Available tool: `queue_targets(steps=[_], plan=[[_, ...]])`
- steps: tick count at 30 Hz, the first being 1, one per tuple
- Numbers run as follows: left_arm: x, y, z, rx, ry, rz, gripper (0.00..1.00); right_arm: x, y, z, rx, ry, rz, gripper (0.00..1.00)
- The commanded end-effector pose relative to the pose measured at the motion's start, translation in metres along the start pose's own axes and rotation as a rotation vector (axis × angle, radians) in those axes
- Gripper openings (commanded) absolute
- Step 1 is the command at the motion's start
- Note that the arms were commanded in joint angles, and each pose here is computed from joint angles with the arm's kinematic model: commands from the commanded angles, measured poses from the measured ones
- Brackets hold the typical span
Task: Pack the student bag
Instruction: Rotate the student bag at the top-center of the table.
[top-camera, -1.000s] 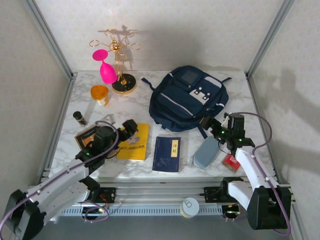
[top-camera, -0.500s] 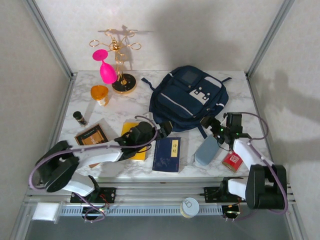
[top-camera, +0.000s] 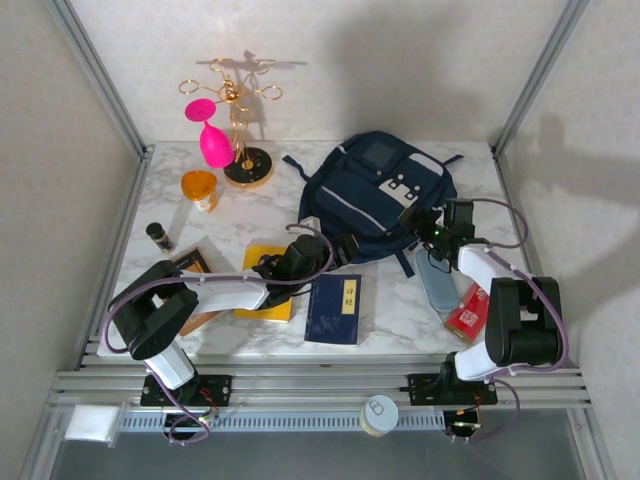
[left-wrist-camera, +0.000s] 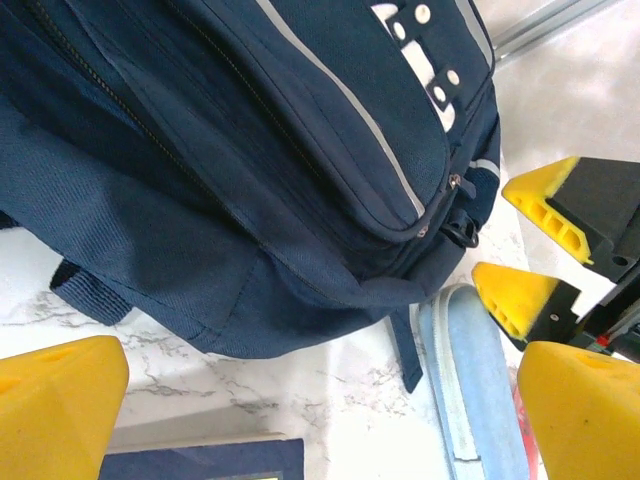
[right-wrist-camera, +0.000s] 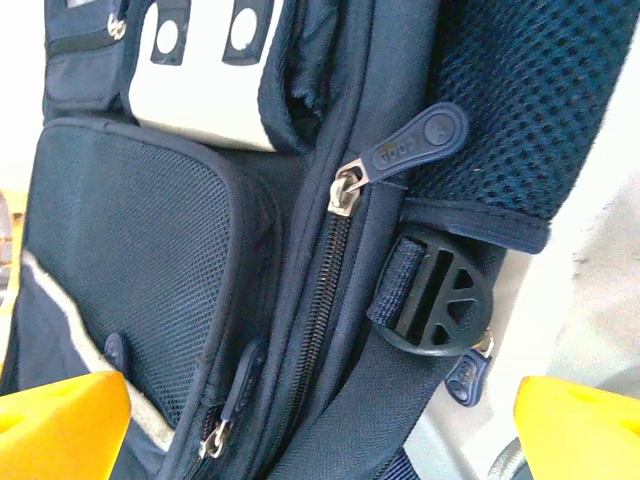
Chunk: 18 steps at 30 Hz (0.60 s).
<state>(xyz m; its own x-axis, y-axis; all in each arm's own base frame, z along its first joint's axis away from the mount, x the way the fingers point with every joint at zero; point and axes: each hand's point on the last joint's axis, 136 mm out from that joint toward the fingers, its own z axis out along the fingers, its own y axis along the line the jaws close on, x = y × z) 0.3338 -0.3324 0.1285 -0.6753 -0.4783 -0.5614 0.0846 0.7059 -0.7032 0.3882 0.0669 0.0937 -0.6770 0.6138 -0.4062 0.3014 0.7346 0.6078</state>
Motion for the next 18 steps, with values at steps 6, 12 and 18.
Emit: queue_targets(steps=[6, 12, 18], plan=[[-0.021, -0.008, -0.008, -0.009, -0.06, 0.018, 0.99, -0.001, 0.014, 0.006, 0.073, 0.013, -0.024, 0.99], [-0.032, 0.008, -0.011, -0.094, -0.092, 0.014, 0.99, 0.025, 0.043, 0.031, 0.008, 0.081, -0.044, 0.99], [-0.04, 0.029, -0.015, -0.143, -0.082, 0.007, 0.99, 0.073, 0.091, 0.051, -0.063, 0.16, -0.09, 0.99]])
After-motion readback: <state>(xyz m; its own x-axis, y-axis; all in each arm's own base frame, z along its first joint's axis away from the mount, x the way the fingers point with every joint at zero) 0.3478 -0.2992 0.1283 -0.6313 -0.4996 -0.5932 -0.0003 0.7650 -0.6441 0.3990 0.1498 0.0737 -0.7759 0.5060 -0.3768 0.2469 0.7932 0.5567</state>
